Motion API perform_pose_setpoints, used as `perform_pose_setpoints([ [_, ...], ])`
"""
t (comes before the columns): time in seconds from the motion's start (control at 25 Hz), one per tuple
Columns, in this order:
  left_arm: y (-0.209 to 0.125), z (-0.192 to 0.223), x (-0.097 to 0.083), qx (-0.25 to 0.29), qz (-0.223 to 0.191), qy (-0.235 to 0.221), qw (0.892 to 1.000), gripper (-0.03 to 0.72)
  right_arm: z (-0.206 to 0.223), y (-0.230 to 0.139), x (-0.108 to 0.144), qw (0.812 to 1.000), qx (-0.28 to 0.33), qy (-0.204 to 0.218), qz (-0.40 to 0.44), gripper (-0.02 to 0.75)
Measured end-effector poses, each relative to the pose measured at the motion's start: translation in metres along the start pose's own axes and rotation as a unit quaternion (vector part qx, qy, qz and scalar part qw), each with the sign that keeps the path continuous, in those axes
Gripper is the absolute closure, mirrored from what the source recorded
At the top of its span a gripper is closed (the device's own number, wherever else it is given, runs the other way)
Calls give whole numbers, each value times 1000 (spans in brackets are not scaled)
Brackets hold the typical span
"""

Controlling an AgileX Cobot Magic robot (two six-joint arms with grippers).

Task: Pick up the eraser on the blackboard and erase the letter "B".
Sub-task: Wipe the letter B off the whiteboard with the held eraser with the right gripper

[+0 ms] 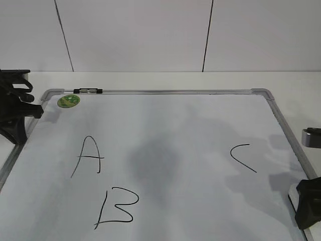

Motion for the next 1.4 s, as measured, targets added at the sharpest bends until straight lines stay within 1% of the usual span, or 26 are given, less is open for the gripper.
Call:
perform_pose_setpoints([
  [0.12,0,0,0,-1,-1,-1,1000,669,0,0,0,1000,2,1,1,89],
  [0.2,0,0,0,-1,-1,-1,1000,669,0,0,1,1000,2,2,2,123],
  [0.28,0,0,0,-2,-1,-2,1000,669,0,0,1,1000,1,4,3,174],
  [0.44,1,0,0,-2,-1,-2,1000,669,0,-1,1,1000,3,4,1,201],
  [0.76,1,0,0,-3,-1,-2,1000,669,-1,0,2,1000,3,5,1,209],
  [0.96,1,0,0,-3,-1,-2,1000,669,-10,2,3,1000,18,7,-2,209],
  [1.12,1,0,-1,-4,-1,-2,1000,669,-23,9,5,1000,-3,9,-5,209],
  [1.4,1,0,-1,-4,-1,-2,1000,669,-41,6,19,999,-29,43,3,209],
])
Point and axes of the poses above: a point on each arm's last joint axis where the gripper is mounted, z pointing out along that axis toward the gripper, x along the wrist's bending axis when the last joint is at zero, y = z × x, the point moved 5 cm from there along z, pointing out along that axis toward the gripper, and after that the axes turned 5 degrees about -z, right-handed, at the moved point
